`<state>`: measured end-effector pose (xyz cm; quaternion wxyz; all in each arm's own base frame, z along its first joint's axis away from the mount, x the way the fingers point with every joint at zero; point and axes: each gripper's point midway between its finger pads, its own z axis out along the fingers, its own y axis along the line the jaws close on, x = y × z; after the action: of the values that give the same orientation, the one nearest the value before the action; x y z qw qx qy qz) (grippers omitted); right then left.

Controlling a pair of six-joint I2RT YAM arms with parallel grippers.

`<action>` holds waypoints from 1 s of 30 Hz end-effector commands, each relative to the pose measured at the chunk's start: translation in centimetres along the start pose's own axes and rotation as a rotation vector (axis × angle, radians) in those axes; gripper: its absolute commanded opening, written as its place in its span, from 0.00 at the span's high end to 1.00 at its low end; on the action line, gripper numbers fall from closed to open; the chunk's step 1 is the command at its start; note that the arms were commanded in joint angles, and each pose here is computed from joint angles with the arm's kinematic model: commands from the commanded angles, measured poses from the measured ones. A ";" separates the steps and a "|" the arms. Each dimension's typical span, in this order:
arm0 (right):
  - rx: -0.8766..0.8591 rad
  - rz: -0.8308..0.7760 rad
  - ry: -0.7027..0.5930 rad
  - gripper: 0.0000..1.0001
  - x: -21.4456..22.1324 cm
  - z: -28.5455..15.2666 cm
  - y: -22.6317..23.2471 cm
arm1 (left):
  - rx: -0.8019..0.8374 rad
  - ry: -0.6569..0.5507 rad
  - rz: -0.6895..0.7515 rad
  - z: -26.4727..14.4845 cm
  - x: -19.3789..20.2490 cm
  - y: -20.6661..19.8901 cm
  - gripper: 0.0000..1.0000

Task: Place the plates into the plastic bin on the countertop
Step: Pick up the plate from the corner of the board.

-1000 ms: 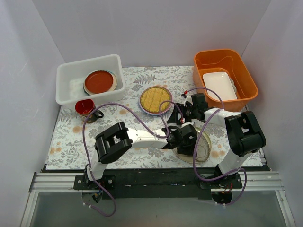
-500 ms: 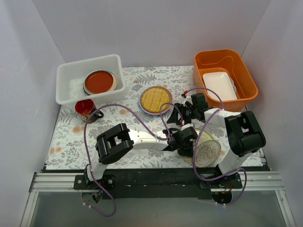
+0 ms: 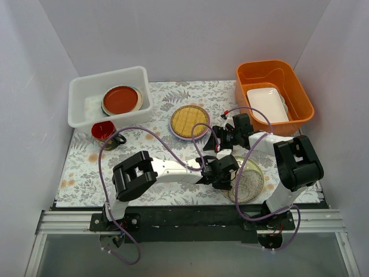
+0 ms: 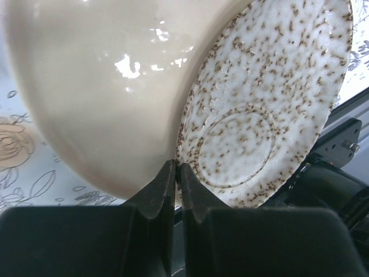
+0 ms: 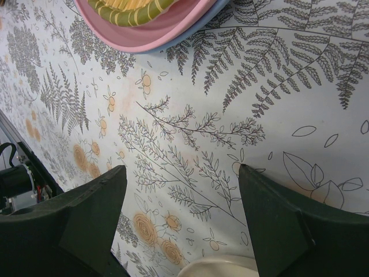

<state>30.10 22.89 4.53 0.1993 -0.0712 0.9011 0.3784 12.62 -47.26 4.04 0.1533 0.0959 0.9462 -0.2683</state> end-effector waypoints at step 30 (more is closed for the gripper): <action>0.008 0.002 0.008 0.14 0.4 0.4 -0.4 | -0.130 -0.227 -0.059 -9.3 -4.2 5.3 1.00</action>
<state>30.14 22.92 4.56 0.1999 -0.0702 0.9008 0.3790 14.20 -39.24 7.42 0.2212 0.0582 0.9526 -0.2006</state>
